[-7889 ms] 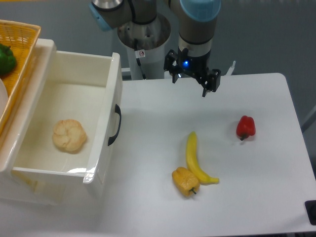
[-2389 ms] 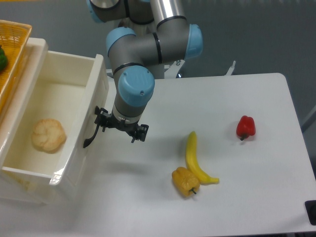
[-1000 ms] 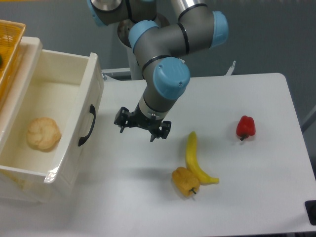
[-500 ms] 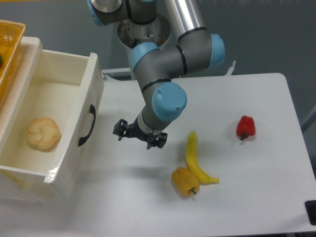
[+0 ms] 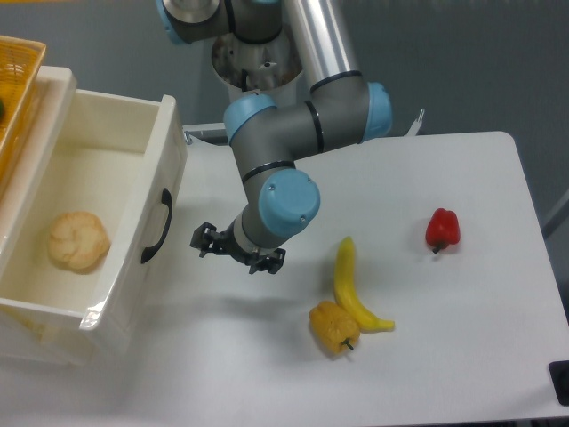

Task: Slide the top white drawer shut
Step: 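Reposition the gripper against the drawer front beside the black handle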

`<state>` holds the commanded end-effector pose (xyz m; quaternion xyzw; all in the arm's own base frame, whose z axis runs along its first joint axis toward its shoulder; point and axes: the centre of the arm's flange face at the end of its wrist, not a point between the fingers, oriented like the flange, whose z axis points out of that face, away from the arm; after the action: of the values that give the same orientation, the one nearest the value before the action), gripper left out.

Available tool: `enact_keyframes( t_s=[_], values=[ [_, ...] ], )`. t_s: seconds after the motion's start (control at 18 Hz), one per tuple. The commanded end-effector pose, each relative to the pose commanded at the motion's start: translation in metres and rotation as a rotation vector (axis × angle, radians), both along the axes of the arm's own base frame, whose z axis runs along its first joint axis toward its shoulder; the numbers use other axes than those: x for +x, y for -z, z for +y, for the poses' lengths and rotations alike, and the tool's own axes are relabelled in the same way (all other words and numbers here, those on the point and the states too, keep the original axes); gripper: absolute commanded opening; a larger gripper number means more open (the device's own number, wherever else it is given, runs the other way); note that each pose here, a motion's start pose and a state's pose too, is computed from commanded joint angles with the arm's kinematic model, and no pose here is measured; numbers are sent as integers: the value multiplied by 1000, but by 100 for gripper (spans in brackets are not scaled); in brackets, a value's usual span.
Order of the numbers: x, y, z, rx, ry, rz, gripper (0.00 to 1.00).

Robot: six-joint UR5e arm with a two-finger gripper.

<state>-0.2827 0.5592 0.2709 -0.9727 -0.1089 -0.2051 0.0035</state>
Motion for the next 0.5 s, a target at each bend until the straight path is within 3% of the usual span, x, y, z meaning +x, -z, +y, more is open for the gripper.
enact_keyframes(
  t_s=[0.5],
  values=[
    [9, -6, 3, 15, 9, -5, 100]
  ],
)
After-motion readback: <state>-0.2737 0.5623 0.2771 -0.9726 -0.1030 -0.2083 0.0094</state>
